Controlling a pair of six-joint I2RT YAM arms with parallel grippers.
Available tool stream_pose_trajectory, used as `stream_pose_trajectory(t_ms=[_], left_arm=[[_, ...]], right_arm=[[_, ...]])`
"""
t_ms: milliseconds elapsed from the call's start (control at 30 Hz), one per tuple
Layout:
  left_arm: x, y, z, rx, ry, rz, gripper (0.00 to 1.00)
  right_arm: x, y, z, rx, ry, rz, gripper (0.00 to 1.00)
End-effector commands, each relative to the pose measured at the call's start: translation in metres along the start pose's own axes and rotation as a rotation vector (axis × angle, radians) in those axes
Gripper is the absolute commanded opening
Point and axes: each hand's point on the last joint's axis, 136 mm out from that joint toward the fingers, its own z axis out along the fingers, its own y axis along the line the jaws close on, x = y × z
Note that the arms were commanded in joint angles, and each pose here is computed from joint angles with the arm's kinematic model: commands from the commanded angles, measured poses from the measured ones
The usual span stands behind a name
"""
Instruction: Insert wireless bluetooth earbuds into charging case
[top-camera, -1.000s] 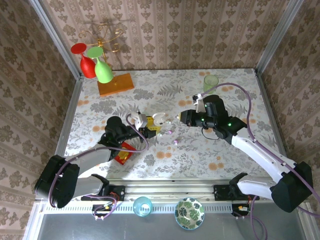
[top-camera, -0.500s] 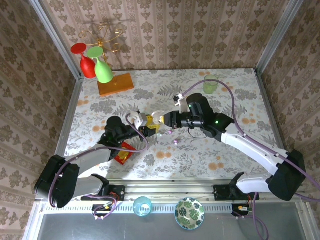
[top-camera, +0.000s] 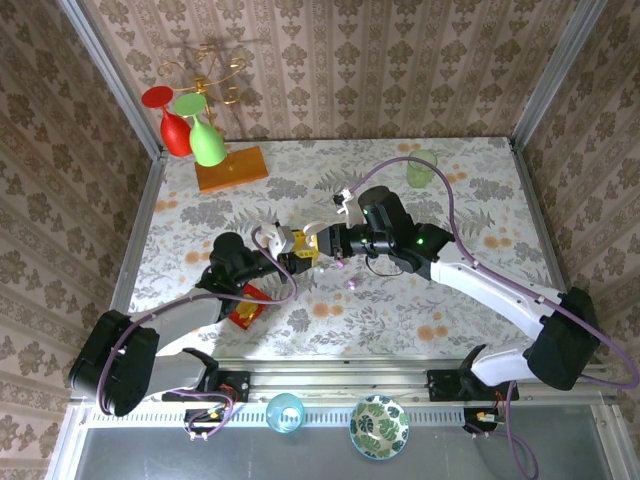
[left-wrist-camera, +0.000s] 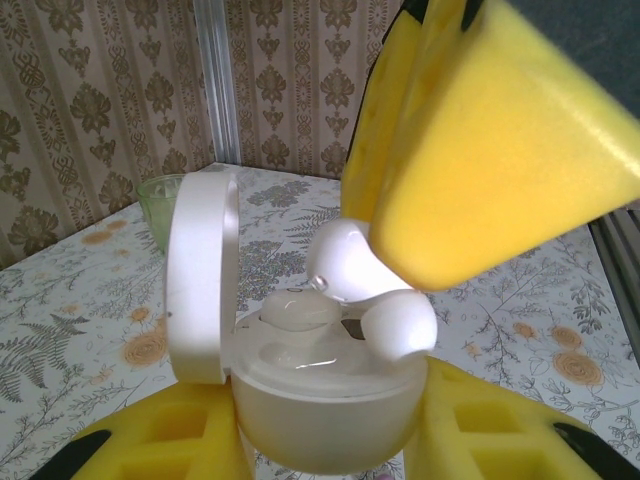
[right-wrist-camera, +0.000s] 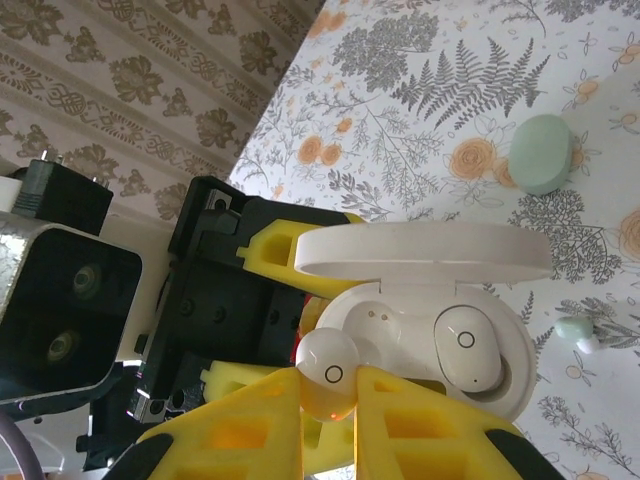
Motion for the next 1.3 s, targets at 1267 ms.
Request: stream_pose_trajectory(t_ms=[1267], left_arm=[[-0.014,-0.006,-0.004,0.036,-0.051,0.045,0.19]], right_arm=[[-0.023,0.018,-0.04,0.062,-0.147,-0.174,0.47]])
